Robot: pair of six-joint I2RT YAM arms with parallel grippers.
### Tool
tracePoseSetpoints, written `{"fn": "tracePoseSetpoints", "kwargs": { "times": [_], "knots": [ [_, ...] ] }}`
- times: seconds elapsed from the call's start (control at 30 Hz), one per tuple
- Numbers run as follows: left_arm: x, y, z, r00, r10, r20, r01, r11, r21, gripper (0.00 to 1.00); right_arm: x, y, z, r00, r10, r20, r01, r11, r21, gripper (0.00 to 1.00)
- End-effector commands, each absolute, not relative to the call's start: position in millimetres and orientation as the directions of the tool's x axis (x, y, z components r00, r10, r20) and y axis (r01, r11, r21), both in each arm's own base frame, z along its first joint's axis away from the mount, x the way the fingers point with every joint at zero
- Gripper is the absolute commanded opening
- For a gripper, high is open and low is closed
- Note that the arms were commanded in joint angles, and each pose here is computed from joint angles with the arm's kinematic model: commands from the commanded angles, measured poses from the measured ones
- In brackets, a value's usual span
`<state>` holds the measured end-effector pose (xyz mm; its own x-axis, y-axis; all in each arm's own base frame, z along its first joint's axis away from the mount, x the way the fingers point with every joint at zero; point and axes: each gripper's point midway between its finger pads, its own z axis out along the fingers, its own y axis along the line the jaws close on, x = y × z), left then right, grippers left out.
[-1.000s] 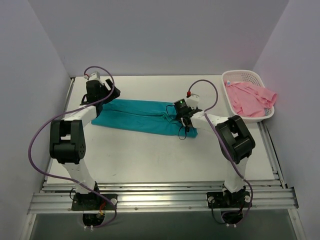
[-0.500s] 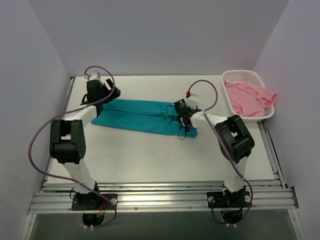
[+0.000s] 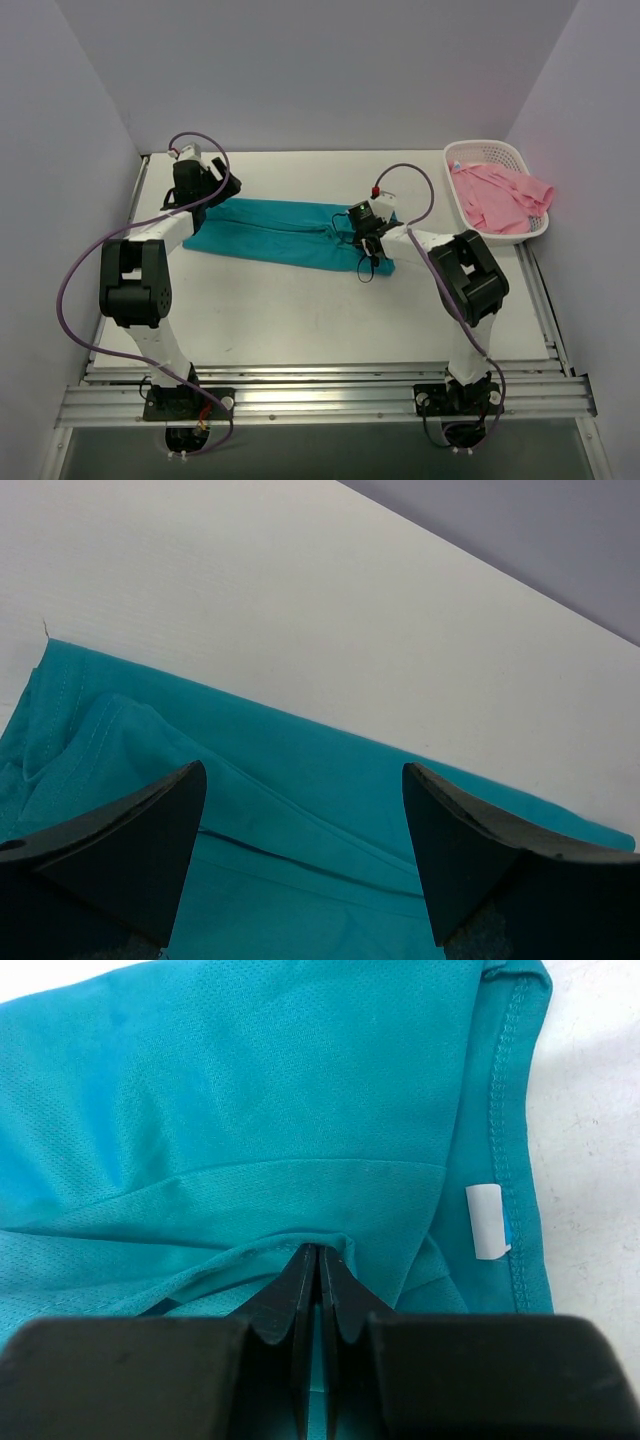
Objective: Fold and stack the t-shirts
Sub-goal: Fold the tshirt
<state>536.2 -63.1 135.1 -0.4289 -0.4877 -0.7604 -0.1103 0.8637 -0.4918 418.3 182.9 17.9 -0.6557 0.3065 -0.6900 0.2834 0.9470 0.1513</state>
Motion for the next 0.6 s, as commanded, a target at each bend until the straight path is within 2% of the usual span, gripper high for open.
{"fn": "tracePoseSetpoints", "kwargs": {
  "times": [0.0,0.33,0.57],
  "knots": [
    [549.7,-62.8,155.2,-0.379,-0.472,-0.796,-0.08,0.874,-0.48,0.88,411.5,189.1,34.8,-0.643,0.301,-0.704,0.263,0.95,0.166,0.0],
    [550.9,-64.8,153.2,-0.383,-0.47,-0.796,-0.08,0.875,-0.478,0.88,374.5,239.7,49.4,-0.654,0.224,-0.723,0.158,0.975,0.159,0.0],
    [550.9,-63.9,151.9,-0.383,-0.466,-0.798,-0.086,0.878,-0.471,0.88,354.6,252.9,44.7,-0.67,0.182,-0.719,0.13,0.983,0.128,0.0]
  ]
}}
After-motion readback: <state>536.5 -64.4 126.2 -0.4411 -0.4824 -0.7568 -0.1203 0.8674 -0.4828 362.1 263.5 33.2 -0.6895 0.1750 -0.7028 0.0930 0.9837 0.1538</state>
